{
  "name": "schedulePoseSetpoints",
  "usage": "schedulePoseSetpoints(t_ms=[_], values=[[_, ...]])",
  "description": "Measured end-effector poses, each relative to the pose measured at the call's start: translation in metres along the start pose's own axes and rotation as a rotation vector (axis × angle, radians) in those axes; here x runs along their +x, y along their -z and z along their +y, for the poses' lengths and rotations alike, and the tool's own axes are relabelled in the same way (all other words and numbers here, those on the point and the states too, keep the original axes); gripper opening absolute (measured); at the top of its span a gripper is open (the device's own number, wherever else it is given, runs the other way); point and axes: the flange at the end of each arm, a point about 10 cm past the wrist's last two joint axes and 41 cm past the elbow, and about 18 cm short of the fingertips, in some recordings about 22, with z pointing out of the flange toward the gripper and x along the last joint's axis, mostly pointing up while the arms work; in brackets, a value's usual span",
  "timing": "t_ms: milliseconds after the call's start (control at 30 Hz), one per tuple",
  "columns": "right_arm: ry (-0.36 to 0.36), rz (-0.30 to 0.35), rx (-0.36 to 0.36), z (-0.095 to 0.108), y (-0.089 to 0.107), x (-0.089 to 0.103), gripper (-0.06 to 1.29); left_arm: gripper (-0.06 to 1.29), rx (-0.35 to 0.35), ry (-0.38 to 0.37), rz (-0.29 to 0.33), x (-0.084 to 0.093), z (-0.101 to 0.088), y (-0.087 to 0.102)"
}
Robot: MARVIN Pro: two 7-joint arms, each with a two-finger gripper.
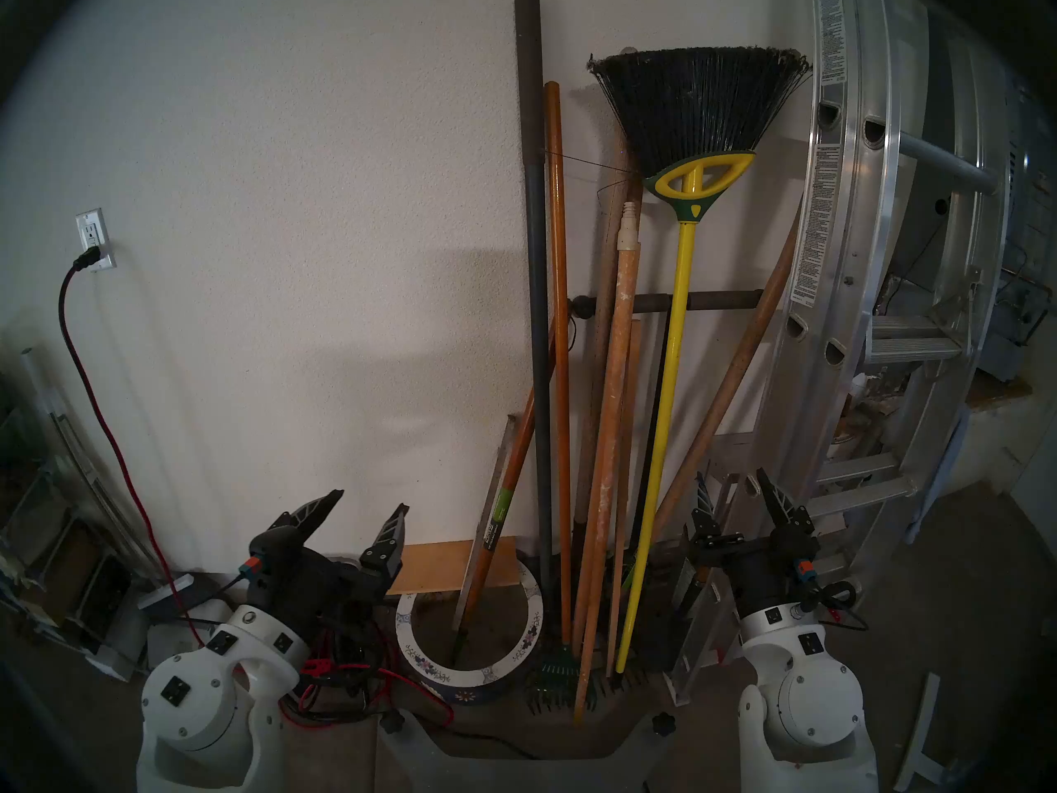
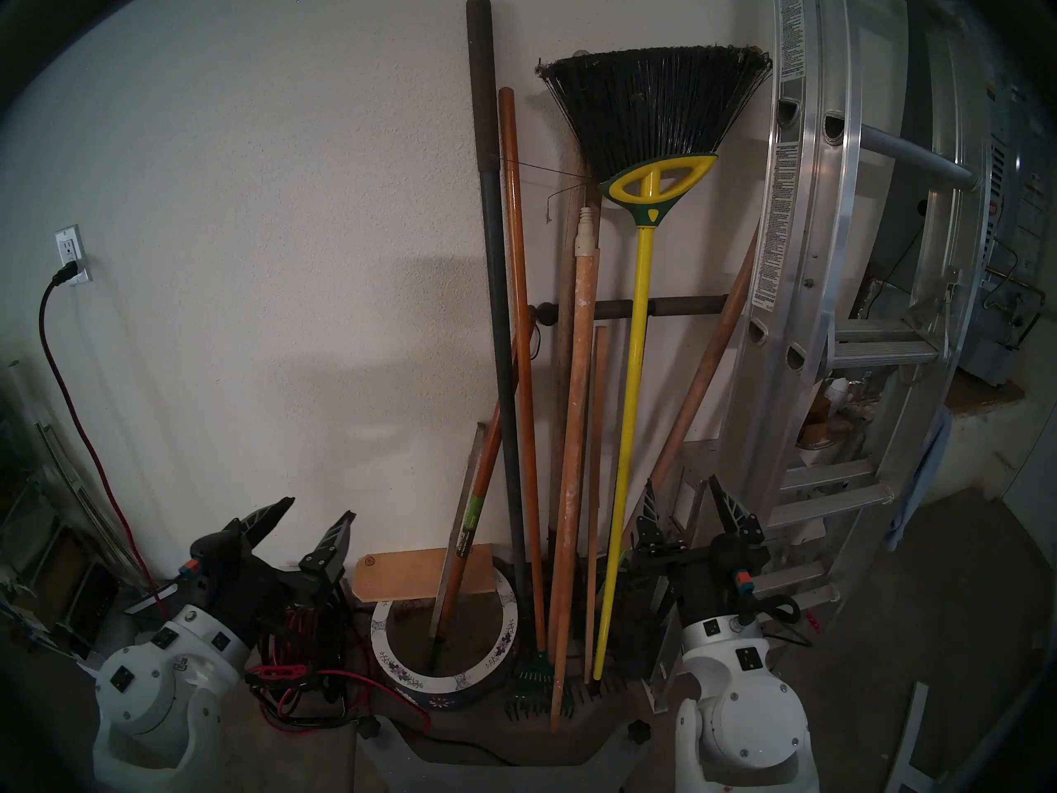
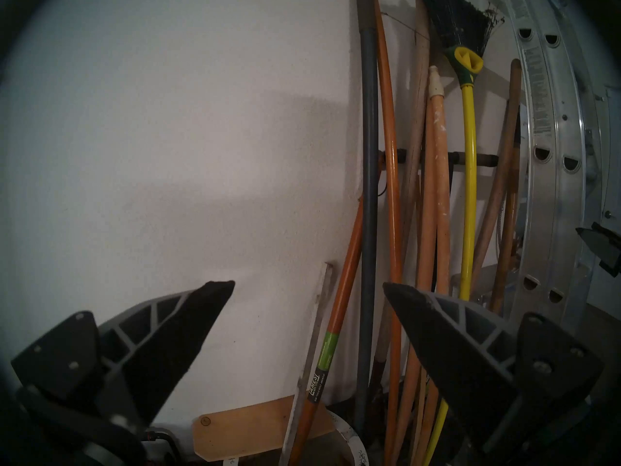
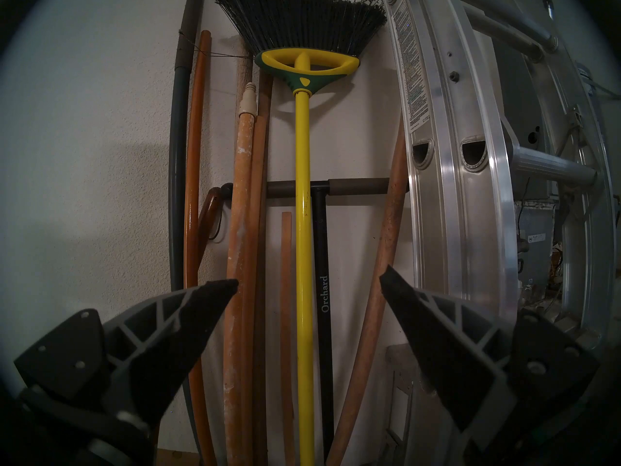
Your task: Put wooden sticks into the pot
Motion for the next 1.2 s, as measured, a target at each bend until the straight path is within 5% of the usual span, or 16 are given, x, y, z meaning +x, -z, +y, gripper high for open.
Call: schedulePoseSetpoints(t_ms=[567, 900, 1200], values=[[0.001, 0.0, 0.0, 0.0, 0.0, 0.0, 1.22, 1.27, -0.046, 0.048, -0.077, -0.025, 0.047, -0.052], [0.001, 0.0, 0.0, 0.0, 0.0, 0.0, 1.22, 1.27, -0.139, 0.007, -0.135, -0.061, 0.089, -0.085], [0.001, 0.0, 0.0, 0.0, 0.0, 0.0, 1.22, 1.27, -0.24, -0.037, -0.121, -0.065, 0.128, -0.108]])
